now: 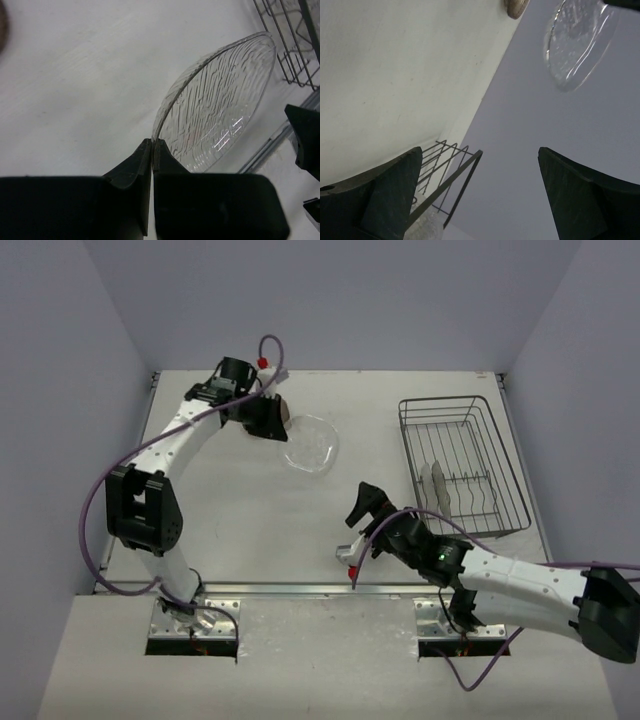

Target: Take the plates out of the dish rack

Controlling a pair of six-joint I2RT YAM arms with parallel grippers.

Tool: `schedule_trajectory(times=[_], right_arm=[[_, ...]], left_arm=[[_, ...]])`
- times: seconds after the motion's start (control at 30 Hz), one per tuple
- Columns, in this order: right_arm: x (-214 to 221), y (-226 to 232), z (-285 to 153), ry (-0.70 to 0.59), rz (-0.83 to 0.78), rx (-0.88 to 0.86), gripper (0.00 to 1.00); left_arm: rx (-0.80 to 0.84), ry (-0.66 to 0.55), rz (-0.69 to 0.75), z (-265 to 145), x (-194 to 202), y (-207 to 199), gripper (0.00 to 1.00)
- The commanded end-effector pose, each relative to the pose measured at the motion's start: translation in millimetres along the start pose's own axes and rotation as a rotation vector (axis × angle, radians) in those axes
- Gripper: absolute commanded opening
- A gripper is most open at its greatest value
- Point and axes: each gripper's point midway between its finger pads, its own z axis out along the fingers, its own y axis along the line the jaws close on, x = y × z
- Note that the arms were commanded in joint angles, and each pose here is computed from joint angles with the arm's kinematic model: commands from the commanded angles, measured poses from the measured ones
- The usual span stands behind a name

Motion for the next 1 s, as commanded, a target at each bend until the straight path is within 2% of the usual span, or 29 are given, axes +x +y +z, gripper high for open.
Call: schedule_trajectory(times=[0.0, 0.07, 0.1, 0.17, 0.3, 0.47, 0.63, 0.97], right_arm=[[14, -11, -6, 0.038, 0.282, -0.007, 0.99], [23, -16, -7, 0.059, 0.419, -0.041, 0.99], [25, -12, -7, 0.066, 0.475, -0.066, 0.99], [31, -18, -9, 0.079, 0.600, -0.082, 0.99], [45, -33, -14, 0.103, 0.801, -0.094, 0.99], [51, -34, -22, 0.112, 1.041, -0.176, 0.99], [49, -43, -27, 0.077, 1.141, -0.182, 0.99], [54, -74, -36, 0.027, 1.409, -0.172, 0.99]], left_arm=[[-0.102, -0.157, -0.079, -26, -61, 58, 0.00], [-0.207, -0.211, -0.129, -41, -85, 99, 0.00], [-0.216, -0.214, -0.172, -39, -88, 109, 0.00], [-0.249, -0.201, -0.269, -23, -90, 154, 0.00], [-0.266, -0.214, -0.330, -6, -93, 189, 0.00], [-0.269, -0.211, -0.362, 17, -88, 213, 0.00], [-0.272, -0.202, -0.371, 31, -88, 230, 0.00], [-0.278, -0.184, -0.423, 46, -73, 260, 0.07]])
